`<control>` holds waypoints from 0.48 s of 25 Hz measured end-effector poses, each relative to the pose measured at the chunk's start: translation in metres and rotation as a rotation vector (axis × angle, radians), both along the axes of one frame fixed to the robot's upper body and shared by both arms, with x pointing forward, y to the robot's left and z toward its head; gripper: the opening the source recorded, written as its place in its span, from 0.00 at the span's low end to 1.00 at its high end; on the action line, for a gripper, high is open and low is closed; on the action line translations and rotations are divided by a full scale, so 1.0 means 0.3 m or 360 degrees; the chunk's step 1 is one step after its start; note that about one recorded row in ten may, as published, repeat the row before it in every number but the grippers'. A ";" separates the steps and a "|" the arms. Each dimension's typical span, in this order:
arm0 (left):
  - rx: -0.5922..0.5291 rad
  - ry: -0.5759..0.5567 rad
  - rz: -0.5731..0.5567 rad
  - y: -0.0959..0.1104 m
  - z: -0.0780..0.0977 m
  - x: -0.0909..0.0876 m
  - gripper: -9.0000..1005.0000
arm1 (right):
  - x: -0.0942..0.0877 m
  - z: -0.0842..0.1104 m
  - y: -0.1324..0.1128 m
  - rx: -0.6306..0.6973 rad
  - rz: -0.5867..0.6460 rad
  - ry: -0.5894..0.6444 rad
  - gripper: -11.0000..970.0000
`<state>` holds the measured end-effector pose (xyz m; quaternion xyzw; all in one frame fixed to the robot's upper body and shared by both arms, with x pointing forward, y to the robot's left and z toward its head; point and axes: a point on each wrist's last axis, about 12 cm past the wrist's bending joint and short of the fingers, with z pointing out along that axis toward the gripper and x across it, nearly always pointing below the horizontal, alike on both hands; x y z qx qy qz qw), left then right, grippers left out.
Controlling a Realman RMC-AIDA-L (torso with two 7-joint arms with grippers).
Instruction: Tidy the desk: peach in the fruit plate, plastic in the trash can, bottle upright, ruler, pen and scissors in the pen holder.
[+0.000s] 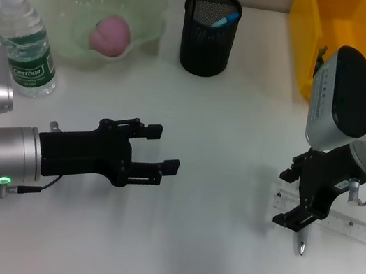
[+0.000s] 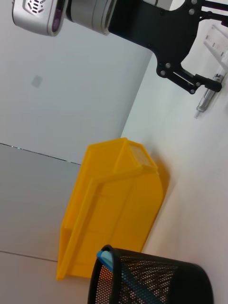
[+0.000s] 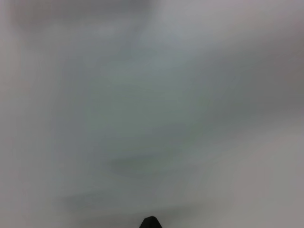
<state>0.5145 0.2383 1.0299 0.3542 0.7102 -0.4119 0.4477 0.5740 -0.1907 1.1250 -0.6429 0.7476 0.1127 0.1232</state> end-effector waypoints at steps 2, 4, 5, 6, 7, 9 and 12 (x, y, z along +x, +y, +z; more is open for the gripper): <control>-0.0003 0.0001 0.0001 -0.001 0.000 0.000 0.76 | 0.001 0.000 0.000 0.0000 0.0002 -0.0005 0.84; -0.0005 0.0002 0.0001 -0.002 0.001 0.001 0.76 | 0.003 0.000 0.000 0.0000 0.0007 -0.0014 0.84; -0.0004 0.0001 0.0002 -0.003 0.001 0.002 0.76 | 0.004 0.000 0.000 0.0001 0.0010 -0.0020 0.84; -0.0004 0.0000 0.0002 -0.003 0.001 0.003 0.76 | 0.005 0.000 0.000 0.0001 0.0012 -0.0023 0.84; -0.0004 -0.0001 0.0001 -0.004 0.002 0.004 0.76 | 0.005 0.000 0.000 0.0001 0.0013 -0.0024 0.84; -0.0004 -0.0002 0.0001 -0.005 0.003 0.006 0.76 | 0.005 0.000 0.001 0.0003 0.0015 -0.0024 0.83; -0.0004 -0.0004 0.0002 -0.007 0.004 0.009 0.76 | 0.004 0.000 0.001 0.0004 0.0026 -0.0027 0.83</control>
